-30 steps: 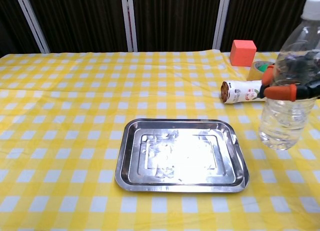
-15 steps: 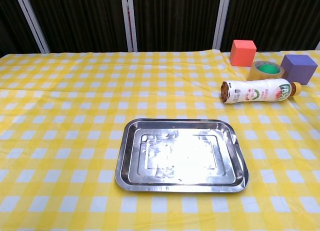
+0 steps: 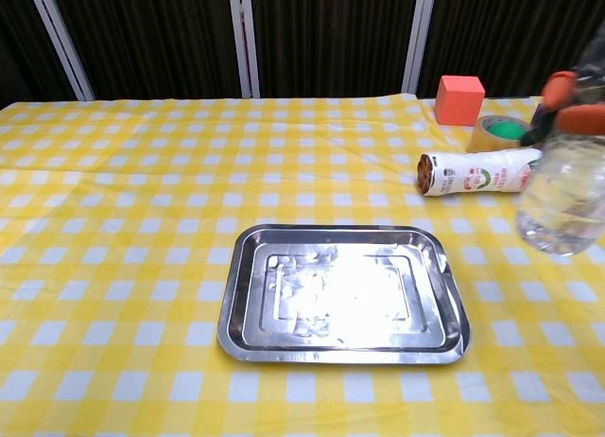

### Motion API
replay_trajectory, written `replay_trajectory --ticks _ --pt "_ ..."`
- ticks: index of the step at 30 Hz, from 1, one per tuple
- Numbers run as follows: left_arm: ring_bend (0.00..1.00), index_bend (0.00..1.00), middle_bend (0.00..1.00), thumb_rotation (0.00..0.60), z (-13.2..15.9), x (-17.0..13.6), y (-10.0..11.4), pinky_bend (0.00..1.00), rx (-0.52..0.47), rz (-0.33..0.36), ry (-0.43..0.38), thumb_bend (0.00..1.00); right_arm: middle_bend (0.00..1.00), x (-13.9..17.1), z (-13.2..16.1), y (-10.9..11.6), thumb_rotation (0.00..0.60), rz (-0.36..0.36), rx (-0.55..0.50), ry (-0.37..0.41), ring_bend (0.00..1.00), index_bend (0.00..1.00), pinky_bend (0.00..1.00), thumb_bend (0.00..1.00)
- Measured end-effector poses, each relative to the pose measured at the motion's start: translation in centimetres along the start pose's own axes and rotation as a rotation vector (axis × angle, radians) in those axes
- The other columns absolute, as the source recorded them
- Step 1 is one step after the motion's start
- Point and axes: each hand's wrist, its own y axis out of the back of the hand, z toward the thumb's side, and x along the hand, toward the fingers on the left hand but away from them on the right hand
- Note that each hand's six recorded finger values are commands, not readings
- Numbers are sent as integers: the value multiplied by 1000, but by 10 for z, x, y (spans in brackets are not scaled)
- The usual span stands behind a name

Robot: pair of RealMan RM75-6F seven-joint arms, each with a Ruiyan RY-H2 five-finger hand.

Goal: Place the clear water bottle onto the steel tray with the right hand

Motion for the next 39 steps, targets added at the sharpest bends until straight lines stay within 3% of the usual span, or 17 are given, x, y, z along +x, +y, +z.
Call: replay_trajectory --ticks 8,13,18,29,34,36,39 --pt "0 119 35 600 -5 2 2 0 -15 1 8 133 652 -22 26 -70 600 121 11 46 313 803 0 417" --pt "0 119 35 600 -3 1 1 0 -10 -2 2 133 652 -26 34 -80 600 106 -3 35 313 803 0 417" --pt "0 119 35 600 -2 1 0 0 -6 -4 4 133 652 -23 25 -53 600 30 -7 7 313 803 0 417" --pt "0 119 35 600 0 0 0 0 0 0 7 133 652 14 -20 63 600 -204 32 -71 313 803 0 417" --pt "0 119 35 600 0 0 -1 0 3 -3 6 133 652 37 -27 108 600 -267 79 -93 313 803 0 417" --pt "0 119 35 600 1 0 -1 0 4 -3 7 133 652 38 -27 111 600 -262 88 -91 313 803 0 416" --pt "0 119 35 600 0 0 -1 0 5 -3 8 133 652 34 -25 98 600 -221 87 -82 313 804 0 417"
